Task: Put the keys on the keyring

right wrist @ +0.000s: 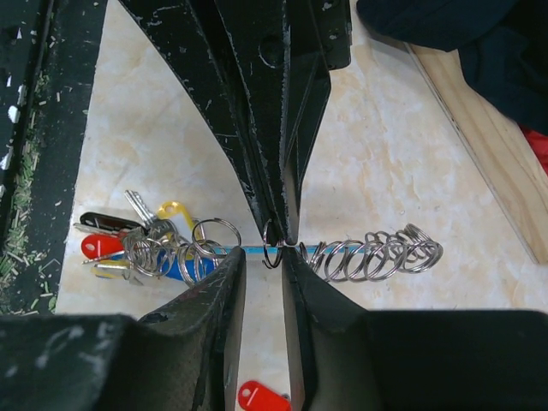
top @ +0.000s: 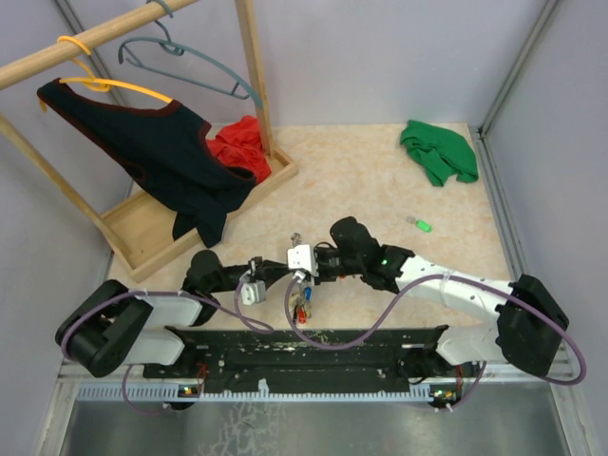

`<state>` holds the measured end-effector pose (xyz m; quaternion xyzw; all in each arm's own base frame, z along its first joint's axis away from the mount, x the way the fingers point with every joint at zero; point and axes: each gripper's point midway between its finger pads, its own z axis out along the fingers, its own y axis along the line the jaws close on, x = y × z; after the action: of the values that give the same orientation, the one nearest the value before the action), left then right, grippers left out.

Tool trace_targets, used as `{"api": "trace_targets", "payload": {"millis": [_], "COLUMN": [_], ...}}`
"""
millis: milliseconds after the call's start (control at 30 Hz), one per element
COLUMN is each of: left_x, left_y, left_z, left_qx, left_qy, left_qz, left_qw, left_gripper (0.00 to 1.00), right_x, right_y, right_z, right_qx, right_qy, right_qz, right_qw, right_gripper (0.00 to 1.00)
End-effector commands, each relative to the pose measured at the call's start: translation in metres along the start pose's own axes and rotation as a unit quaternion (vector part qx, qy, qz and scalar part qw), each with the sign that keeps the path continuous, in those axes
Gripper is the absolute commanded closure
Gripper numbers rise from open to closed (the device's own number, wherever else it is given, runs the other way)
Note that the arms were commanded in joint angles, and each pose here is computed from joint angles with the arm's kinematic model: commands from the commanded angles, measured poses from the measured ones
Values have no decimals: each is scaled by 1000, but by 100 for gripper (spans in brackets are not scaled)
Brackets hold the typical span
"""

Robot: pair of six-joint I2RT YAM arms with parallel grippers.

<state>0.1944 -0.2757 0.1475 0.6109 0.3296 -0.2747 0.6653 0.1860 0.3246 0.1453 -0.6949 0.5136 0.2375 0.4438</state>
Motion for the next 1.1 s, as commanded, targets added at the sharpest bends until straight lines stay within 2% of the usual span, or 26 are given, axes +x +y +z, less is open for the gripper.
{"api": "trace_targets", "payload": {"millis": [0, 233, 367, 500, 667, 800, 900, 967, 1067], "left_x": [-17, -18, -15, -13, -13, -13, -12, -12, -13], "left_y": [22, 22, 22, 22, 22, 23, 22, 21, 20], "left_z": [5, 5, 5, 5, 5, 4, 4, 5, 5], "left_qx": [-21, -22, -25, -27, -31, -36, -36, -32, -29], "left_qy": [-18, -11, -5, -1, 1, -1, -2, -4, -6], "left_qz": [62, 77, 79, 80, 83, 84, 83, 83, 82], "left_qw": [998, 997, 997, 996, 996, 996, 996, 996, 996], "left_gripper": [100, 100, 100, 100, 100, 100, 100, 100, 100], "right_x": [-23, -5, -9, -7, 7, 37, 54, 50, 29], "right_y": [-6, -12, -6, -6, -13, -22, -22, -23, -27], "right_z": [-8, -16, -23, -31, -43, -59, -65, -62, -52], "right_qx": [15, 51, 54, 76, 142, 227, 247, 241, 211], "right_qy": [-27, -3, -18, -7, 37, 91, 114, 100, 46], "right_qz": [-4, 28, 46, 126, 277, 358, 396, 394, 370], "right_qw": [1000, 998, 997, 989, 950, 901, 877, 882, 903], "right_gripper": [74, 71, 70, 65, 52, 51, 51, 52, 52]}}
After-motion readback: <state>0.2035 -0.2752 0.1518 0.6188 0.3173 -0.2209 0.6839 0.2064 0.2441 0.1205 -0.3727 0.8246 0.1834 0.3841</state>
